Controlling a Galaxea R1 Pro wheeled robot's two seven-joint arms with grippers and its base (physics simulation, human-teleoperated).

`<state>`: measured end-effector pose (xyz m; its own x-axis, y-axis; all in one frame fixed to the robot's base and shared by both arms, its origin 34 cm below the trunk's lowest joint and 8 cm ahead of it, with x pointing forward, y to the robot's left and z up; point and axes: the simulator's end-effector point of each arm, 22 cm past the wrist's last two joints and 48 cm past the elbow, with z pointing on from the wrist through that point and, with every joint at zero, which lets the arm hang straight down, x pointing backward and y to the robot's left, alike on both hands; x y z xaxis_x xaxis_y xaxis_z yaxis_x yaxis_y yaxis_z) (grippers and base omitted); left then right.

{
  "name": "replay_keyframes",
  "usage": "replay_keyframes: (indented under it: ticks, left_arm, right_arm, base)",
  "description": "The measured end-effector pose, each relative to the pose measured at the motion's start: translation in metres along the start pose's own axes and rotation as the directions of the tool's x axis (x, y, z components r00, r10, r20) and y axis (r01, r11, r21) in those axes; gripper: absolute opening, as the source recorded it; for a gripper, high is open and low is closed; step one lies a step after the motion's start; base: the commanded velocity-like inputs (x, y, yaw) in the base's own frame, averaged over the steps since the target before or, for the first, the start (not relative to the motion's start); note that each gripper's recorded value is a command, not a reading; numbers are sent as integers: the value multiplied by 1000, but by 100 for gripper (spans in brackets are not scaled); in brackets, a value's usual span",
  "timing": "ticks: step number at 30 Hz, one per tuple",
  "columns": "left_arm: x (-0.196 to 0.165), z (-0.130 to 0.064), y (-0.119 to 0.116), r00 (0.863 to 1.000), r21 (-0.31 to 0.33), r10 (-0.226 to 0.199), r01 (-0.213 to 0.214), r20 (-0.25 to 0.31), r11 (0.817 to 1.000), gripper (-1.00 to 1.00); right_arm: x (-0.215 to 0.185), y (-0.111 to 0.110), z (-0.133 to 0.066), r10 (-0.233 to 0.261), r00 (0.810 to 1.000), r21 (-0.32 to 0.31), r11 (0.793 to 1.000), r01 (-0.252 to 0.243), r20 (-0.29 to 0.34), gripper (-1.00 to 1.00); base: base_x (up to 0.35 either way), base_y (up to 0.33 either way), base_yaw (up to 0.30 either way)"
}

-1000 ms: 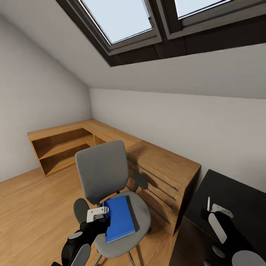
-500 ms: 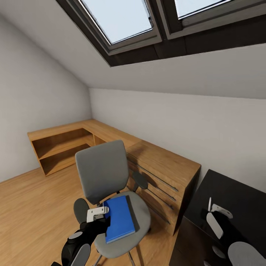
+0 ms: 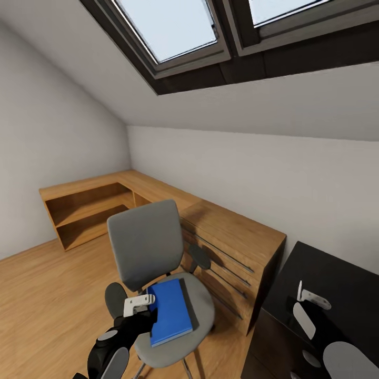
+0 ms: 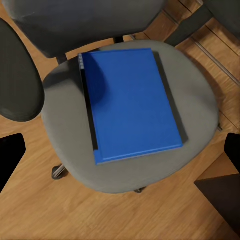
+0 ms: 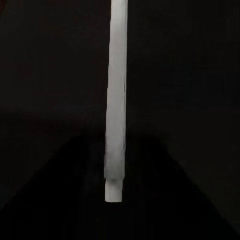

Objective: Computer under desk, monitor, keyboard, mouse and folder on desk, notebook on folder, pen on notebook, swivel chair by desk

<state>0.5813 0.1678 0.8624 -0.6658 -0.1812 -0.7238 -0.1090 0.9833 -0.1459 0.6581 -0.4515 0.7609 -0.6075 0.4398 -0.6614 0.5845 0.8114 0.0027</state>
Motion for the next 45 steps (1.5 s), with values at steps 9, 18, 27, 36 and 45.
replay_keyframes:
  ticks: [9,18,27,36,45]
  left_arm:
    - [0,0,0,1000,0,0,0,0,1000,100]
    - [0,0,0,1000,0,0,0,-1,1000,100]
    - [0,0,0,1000,0,0,0,0,1000,100]
    - [0,0,0,1000,0,0,0,0,1000,100]
    - [-1,0,2,1000,-4,-2,2,1,1000,100]
  right_arm:
    - [-1,0,0,0,1000,0,1000,0,1,100]
    - [-11,4,-3,5,1000,-12,1000,-4,24,100]
    - [-92,38,-38,62,977,-103,994,-42,205,100]
    - [-85,79,-56,89,973,-169,984,-53,212,100]
    - [-76,95,-60,61,976,-180,983,-22,211,100]
  base:
    - [0,0,0]
    - [0,0,0]
    - [0,0,0]
    - [0,0,59]
    - [0,0,258]
